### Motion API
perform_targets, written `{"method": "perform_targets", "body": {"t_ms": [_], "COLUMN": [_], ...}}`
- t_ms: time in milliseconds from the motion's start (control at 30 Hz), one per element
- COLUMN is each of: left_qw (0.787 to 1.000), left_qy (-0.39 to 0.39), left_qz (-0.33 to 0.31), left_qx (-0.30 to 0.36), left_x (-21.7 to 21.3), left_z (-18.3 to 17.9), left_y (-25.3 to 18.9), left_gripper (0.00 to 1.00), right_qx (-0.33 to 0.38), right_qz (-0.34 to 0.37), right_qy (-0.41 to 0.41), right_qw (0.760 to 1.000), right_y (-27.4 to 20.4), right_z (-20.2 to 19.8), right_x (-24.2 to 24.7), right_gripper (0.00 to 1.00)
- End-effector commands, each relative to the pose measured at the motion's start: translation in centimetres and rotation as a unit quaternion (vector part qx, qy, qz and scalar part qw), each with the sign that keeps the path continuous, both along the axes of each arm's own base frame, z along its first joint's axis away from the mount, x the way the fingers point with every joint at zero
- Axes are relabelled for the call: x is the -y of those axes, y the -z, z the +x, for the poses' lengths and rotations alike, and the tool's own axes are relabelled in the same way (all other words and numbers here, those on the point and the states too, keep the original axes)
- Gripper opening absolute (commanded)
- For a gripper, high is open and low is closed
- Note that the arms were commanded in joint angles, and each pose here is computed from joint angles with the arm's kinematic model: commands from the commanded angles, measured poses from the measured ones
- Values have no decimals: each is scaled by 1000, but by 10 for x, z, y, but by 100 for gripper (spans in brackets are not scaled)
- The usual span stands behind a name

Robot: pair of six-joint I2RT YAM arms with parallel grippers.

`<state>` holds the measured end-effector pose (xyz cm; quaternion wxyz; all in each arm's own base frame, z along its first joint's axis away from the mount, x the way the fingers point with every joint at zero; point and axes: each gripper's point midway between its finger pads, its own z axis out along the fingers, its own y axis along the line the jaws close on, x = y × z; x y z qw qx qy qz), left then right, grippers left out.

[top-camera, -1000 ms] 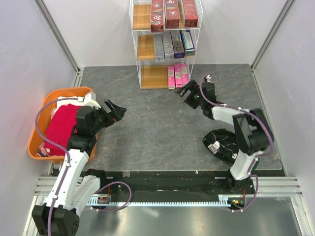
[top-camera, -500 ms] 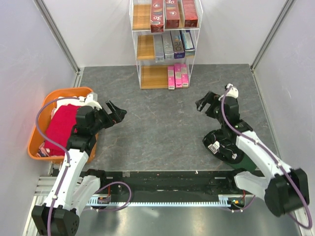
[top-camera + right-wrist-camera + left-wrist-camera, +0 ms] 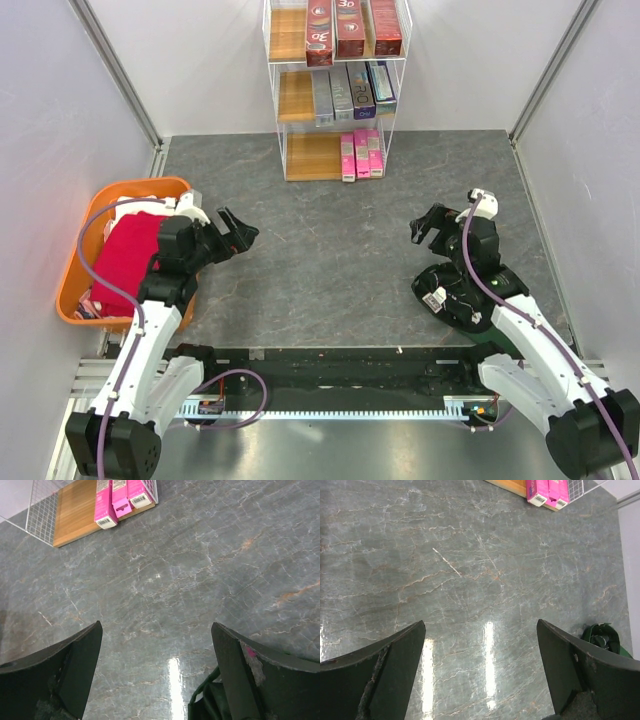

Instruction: Place and organize the toothpastes onto the shelf

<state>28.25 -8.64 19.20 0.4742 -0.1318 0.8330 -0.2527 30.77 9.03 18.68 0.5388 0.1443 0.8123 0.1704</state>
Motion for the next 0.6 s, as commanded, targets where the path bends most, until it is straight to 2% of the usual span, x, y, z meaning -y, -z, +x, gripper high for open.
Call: {"method": "perform_targets", "body": {"t_ms": [0,567], "left_qw": [999,999], "left_qy": [6,0], "left_qz": [23,24], "left_qx": [30,33], "left_x": [-4,-6], "left_z": [3,2], "left_y": [-7,-6], "left_gripper": [100,100], "right_qx": [9,28], "right_qz": [-23,-23], "right_qy": [7,5], "right_qw": [1000,999], "right_y": [0,-11], "right_z": [-4,-3], "right_x": [8,9], "right_gripper": [98,98]}}
